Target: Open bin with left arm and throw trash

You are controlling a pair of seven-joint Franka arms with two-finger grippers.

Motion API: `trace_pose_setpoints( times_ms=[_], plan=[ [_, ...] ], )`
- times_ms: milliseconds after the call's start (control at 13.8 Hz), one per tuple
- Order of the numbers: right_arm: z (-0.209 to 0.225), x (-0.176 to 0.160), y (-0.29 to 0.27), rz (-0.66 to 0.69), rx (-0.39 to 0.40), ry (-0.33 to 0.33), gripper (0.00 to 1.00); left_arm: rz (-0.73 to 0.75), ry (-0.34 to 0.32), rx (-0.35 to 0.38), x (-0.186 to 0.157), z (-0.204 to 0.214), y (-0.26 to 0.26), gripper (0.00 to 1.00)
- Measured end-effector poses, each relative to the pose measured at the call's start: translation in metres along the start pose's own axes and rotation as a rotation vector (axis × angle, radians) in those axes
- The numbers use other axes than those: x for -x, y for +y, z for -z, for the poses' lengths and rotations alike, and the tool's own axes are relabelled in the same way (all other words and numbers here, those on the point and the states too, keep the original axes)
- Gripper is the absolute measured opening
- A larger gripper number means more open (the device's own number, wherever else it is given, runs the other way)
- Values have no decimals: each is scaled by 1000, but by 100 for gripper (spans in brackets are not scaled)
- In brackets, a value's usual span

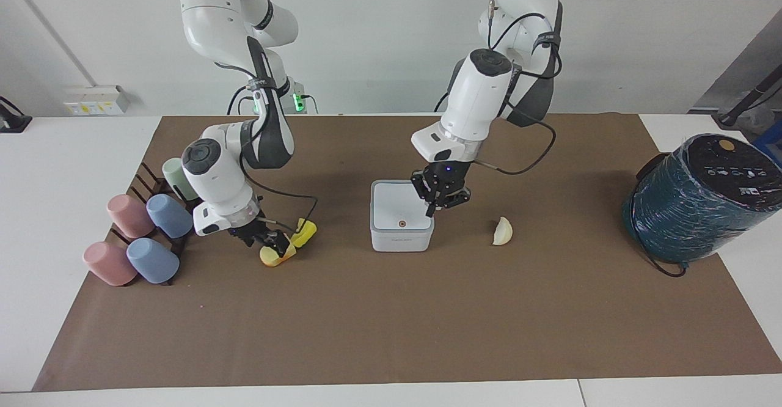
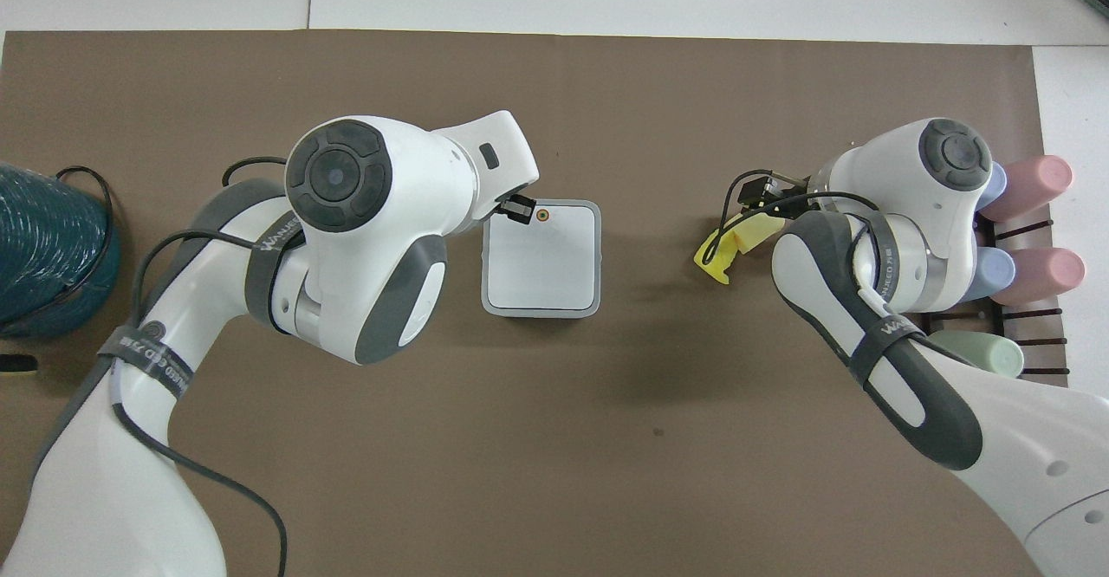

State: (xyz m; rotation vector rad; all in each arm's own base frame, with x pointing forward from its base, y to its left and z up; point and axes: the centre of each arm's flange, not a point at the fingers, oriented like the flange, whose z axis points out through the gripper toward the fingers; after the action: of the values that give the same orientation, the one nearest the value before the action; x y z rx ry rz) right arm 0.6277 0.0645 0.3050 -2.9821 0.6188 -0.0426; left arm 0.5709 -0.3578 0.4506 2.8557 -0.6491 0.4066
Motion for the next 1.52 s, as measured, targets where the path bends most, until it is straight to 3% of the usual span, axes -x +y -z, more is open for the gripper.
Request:
trace_pose_setpoints(
  times_ms=[217, 433, 506, 722, 1011, 1228, 1517],
  plan=[
    [-10, 6, 4, -2, 8, -11, 100, -20, 5, 5, 2, -44, 17, 1],
    [-14, 5, 3, -1, -7, 26, 95, -17, 18, 12, 3, -46, 33, 1],
    [-14, 7, -1, -3, -9, 26, 88, -18, 17, 13, 3, -46, 35, 1],
    [-10, 11, -16, -42, -15, 28, 49, -21, 3, 13, 4, -44, 37, 1],
    [6, 5, -22, -44, -1, -10, 11, -13, -142, 3, 16, -6, 42, 1],
    [40, 2, -26, -41, -4, -19, 9, 3, -209, -9, 27, 50, 30, 1],
    [129, 16, -31, -21, -46, 19, 9, 54, -288, -30, 40, 88, -5, 1]
  ],
)
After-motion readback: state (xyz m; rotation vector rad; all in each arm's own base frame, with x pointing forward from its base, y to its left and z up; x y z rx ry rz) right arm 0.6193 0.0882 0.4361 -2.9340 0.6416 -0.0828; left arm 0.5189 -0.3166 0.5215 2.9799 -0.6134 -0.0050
